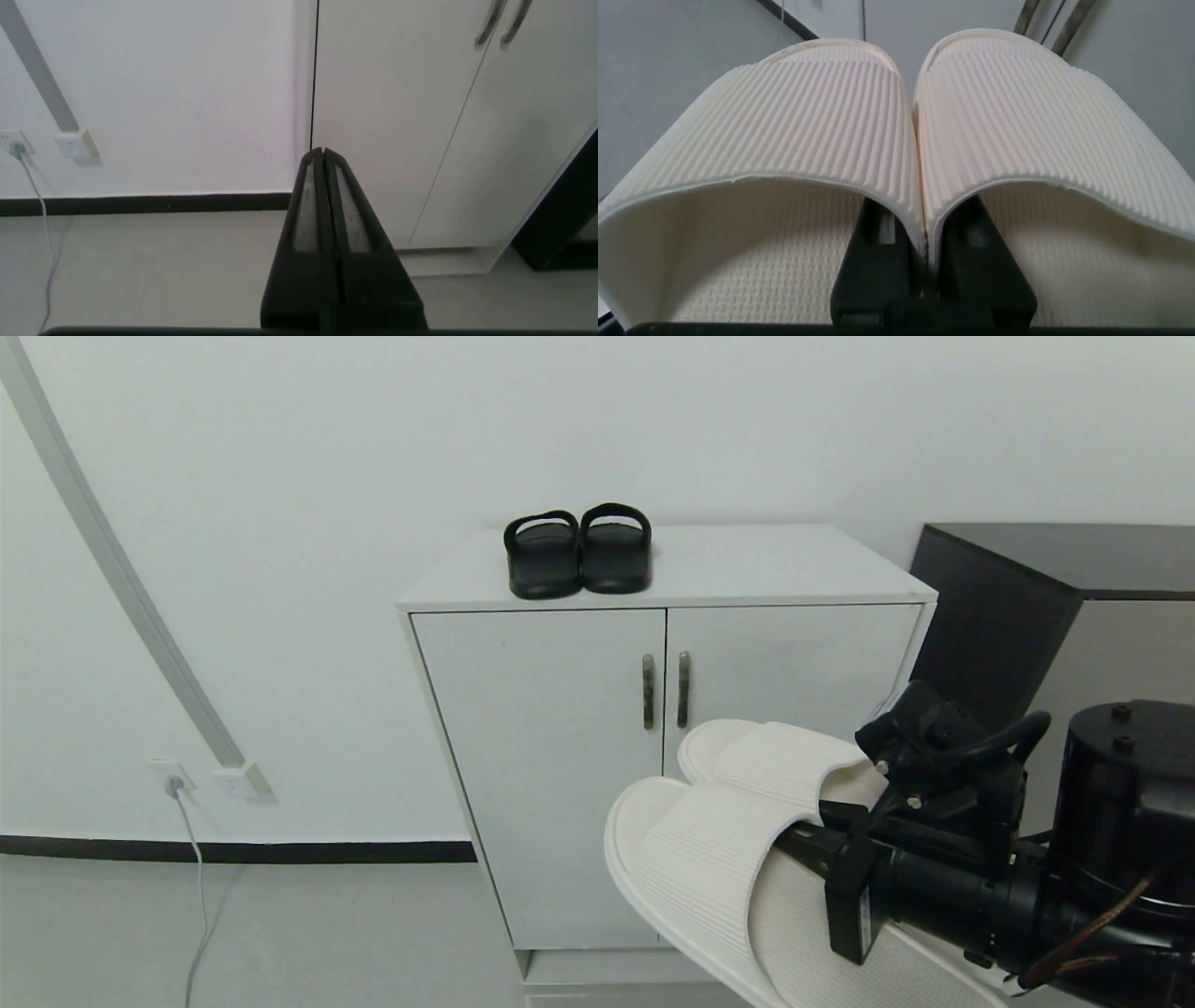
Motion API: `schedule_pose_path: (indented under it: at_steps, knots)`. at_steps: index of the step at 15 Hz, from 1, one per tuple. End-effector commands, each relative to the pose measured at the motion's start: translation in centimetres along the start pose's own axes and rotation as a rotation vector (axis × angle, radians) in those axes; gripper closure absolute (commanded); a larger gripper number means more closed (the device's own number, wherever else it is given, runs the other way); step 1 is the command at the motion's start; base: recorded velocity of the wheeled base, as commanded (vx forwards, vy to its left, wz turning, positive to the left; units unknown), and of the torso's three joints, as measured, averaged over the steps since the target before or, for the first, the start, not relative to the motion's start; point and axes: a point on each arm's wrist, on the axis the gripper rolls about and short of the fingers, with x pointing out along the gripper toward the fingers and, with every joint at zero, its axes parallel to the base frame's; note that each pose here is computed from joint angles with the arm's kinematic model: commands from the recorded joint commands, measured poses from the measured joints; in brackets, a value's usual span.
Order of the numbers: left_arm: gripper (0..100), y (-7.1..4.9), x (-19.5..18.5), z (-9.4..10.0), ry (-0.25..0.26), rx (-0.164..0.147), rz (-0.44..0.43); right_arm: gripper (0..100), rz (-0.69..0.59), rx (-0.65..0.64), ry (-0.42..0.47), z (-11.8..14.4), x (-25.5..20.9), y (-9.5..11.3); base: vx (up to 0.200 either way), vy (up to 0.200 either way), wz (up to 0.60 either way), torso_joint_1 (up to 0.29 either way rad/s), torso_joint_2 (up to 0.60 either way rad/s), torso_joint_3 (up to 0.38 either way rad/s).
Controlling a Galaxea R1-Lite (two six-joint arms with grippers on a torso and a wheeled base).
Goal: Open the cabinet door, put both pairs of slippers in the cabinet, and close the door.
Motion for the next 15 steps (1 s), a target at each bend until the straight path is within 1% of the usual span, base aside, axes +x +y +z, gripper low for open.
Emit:
schedule_pose_path:
  at_steps: [1, 8, 12, 13, 14, 15]
  knots:
    - [100, 0.0, 0.01, 0.0, 0.001, -0.001, 0.0, 100, 0.001, -0.001, 0.002, -0.04, 0.04, 0.02, 0.0, 0.0, 0.0, -0.139, 0.48, 0.33]
    - [100, 0.0, 0.01, 0.0, 0.001, -0.001, 0.0, 100, 0.0, -0.001, 0.011, -0.36, -0.11, 0.03, 0.0, 0.0, 0.0, -0.103, 0.46, 0.354]
    - [100, 0.0, 0.01, 0.0, 0.001, 0.002, -0.001, 100, -0.001, -0.001, 0.003, -0.2, -0.36, 0.0, 0.0, 0.0, 0.0, -0.028, 0.42, 0.383]
    - [100, -0.01, 0.01, -0.01, 0.003, 0.002, -0.003, 100, -0.001, -0.001, 0.003, -0.22, -0.41, 0.0, 0.0, 0.0, 0.0, -0.002, 0.09, 0.071]
    - [0, -0.01, 0.01, -0.01, 0.003, 0.004, -0.003, 100, -0.001, -0.001, 0.006, -0.3, -0.42, 0.01, 0.0, 0.0, 0.0, 0.0, 0.0, 0.0]
    - [0, 0.0, 0.01, 0.0, 0.001, 0.002, -0.001, 100, -0.001, -0.001, 0.005, -0.27, -0.46, 0.0, 0.0, 0.0, 0.0, 0.0, 0.0, 0.0]
